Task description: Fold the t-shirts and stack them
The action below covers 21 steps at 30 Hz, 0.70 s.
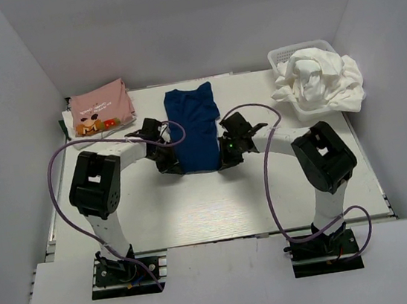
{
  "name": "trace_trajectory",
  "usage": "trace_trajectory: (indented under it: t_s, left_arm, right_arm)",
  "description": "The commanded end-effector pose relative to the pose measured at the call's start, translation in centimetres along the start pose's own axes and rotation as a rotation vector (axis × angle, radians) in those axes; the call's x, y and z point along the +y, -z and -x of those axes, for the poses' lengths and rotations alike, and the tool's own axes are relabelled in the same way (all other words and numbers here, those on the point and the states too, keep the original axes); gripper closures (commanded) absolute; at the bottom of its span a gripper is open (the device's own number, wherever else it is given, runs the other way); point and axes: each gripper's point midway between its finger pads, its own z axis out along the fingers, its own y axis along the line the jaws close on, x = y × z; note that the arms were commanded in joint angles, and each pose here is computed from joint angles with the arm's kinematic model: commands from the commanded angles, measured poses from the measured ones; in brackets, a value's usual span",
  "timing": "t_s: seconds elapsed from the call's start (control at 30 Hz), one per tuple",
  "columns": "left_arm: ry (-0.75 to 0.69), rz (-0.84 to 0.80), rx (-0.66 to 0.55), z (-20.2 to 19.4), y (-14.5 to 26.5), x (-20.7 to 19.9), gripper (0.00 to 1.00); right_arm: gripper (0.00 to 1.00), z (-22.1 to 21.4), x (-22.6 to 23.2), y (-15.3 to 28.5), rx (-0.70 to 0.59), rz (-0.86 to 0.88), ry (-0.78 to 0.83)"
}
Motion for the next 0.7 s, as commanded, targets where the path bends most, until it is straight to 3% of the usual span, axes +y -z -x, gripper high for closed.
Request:
trace_trajectory:
  t_s: [0.0,0.37,0.6,0.63,0.67]
  left_arm:
    - [-0.051,-0.011,-0.017,-0.6,1.2,-1.3,1.00]
    - [-0.152,-0.095,-0.007,-5.8,10.5,-5.8,1.00]
    - [-0.185,-0.181,-0.035,-6.2,14.7,-9.3,1.00]
    - [-0.185,-0.209,-0.010,-6.7,14.4,-9.4,0.93]
    - [-0.187,-0.212,0.015,-7.2,13.7,-9.4,0.74]
  right_arm:
    - [1.00,0.8,1.8,1.5,-0.060,0.059,0.054]
    - [1.00,-5.4,5.1,11.6,0.017,0.128,0.119]
    - [1.00,-4.7,8.3,17.0,-0.070,0.225,0.073]
    - [1.00,-4.8,8.5,16.9,-0.061,0.229,0.069]
    - [1.00,-4.9,8.3,16.7,-0.051,0.226,0.065]
